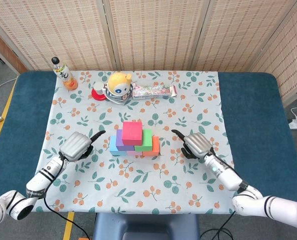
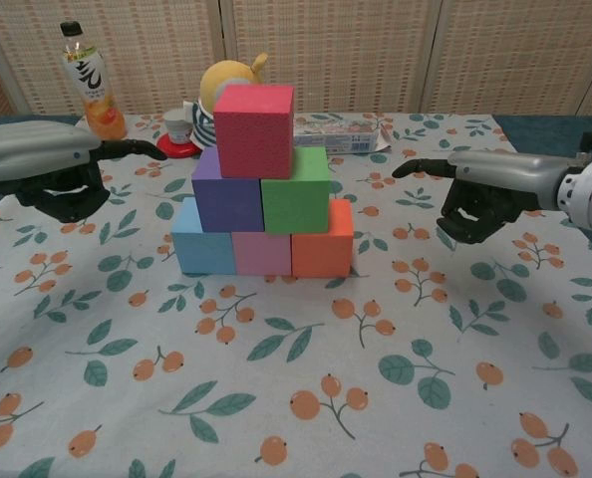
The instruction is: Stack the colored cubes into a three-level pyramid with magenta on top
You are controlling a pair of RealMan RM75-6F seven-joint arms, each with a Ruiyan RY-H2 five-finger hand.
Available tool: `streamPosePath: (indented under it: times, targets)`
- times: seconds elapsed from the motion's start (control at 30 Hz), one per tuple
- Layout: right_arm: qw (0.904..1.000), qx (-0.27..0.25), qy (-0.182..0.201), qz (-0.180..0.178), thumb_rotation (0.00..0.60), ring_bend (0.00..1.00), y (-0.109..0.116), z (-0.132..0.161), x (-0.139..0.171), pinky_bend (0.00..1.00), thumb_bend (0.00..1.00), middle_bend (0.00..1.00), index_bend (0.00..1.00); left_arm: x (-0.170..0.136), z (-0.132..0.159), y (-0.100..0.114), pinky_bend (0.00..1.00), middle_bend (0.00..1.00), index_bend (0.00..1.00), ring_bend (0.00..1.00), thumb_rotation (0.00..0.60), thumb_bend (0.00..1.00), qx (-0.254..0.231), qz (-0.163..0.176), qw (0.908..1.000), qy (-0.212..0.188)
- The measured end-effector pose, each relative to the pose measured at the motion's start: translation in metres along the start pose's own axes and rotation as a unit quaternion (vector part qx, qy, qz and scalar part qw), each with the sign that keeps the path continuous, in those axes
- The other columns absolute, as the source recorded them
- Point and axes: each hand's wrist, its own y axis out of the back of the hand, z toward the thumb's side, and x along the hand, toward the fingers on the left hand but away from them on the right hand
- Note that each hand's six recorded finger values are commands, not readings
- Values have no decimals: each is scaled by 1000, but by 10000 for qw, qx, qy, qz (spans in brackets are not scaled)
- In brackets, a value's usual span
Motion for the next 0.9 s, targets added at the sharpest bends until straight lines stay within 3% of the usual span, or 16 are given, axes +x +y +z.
streamPosePath:
  times: [0.13, 0.33, 0.53, 0.9]
  targets:
    - [9952, -775, -24, 604, 560, 1000, 10, 7, 0, 1000, 1000, 969, 0, -3, 5, -6, 994, 934, 72, 989, 600, 791, -441, -438, 9980, -78]
    - [9897, -997, -16, 1031, 549, 1000, 40, 17, -4, 1000, 1000, 974, 0, -3, 10, -6, 993, 933, 78, 989, 600, 788, -765, -808, 9937, -166]
    - [9909, -804, -104, 1071, 551, 1000, 53, 12, -15, 1000, 1000, 975, 35, -2, 21, -4, 990, 930, 79, 982, 600, 786, -1028, -903, 9900, -346]
    - [9906, -769, -229, 1104, 550, 1000, 55, 8, -26, 1000, 1000, 975, 116, 3, 27, -7, 983, 920, 88, 979, 600, 777, -869, -1075, 9897, -376]
